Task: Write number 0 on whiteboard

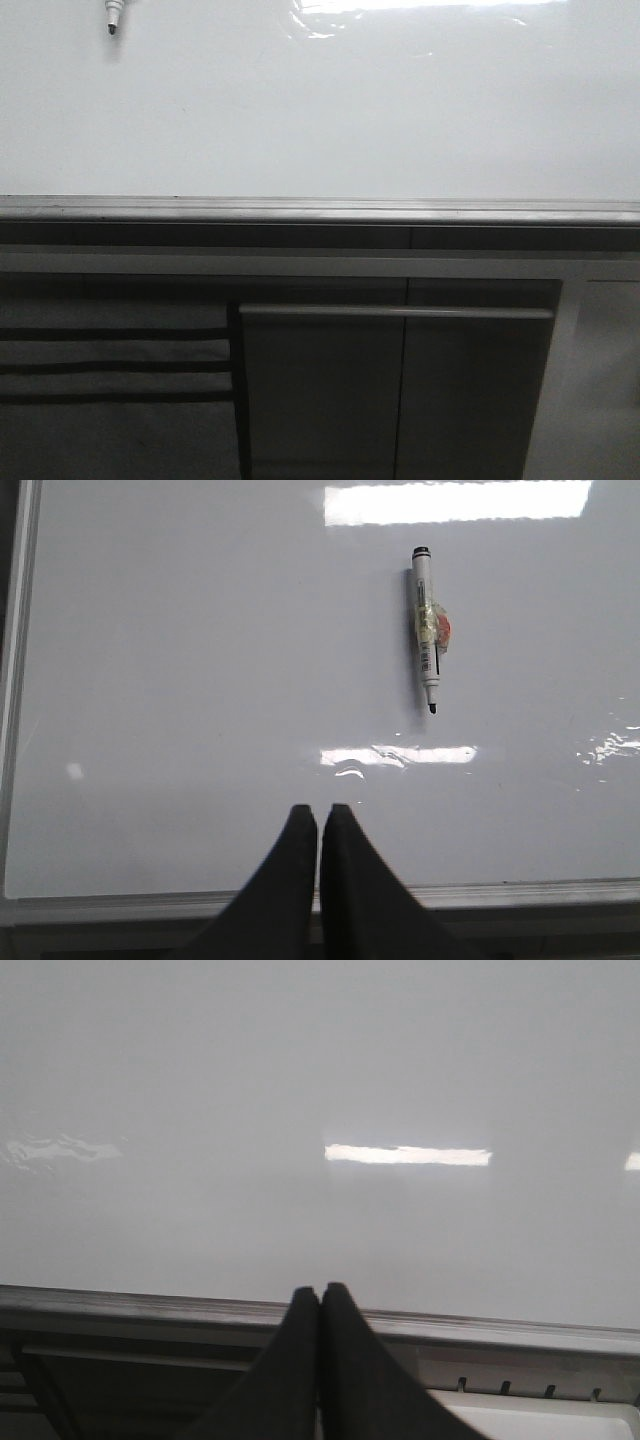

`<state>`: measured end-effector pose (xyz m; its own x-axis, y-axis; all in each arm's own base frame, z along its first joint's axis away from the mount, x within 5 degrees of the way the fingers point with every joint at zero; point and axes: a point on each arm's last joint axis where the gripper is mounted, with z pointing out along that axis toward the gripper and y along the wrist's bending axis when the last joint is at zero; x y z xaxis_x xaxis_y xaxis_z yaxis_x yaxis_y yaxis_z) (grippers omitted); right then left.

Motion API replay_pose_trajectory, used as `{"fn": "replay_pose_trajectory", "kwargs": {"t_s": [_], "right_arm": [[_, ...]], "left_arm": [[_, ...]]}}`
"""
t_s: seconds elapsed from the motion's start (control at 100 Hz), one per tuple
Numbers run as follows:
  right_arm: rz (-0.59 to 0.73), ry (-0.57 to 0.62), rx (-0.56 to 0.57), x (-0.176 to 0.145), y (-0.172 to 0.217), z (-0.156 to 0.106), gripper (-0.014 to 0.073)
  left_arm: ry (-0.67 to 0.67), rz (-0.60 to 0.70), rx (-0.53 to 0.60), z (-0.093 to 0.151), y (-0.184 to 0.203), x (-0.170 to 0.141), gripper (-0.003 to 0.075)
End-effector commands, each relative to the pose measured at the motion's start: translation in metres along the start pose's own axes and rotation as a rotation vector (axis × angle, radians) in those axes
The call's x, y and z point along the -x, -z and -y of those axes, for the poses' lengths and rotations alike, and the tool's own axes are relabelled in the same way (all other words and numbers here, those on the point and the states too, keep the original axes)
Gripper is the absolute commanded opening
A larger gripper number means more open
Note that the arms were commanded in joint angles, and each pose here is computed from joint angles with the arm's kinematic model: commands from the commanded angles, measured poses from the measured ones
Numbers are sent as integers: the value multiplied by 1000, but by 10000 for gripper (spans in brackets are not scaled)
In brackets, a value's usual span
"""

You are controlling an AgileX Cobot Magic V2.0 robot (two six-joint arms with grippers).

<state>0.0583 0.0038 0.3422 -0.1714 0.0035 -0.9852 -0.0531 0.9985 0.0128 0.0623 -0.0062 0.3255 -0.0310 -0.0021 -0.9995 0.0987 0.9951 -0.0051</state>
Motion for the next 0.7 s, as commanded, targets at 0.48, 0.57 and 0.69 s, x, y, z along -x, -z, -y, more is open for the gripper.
{"fn": "replay_pose_trajectory", "kwargs": {"t_s": [0.48, 0.57, 0.69], "right_arm": [[24, 21, -12, 14, -8, 1, 321], [-5, 20, -12, 13, -15, 1, 320], [-39, 20, -12, 13, -24, 1, 320]], "left_arm": [[-40, 99, -91, 7, -9, 25, 404], [-50, 57, -157, 14, -21, 30, 397], [-59, -15, -220, 25, -45, 41, 397]]}}
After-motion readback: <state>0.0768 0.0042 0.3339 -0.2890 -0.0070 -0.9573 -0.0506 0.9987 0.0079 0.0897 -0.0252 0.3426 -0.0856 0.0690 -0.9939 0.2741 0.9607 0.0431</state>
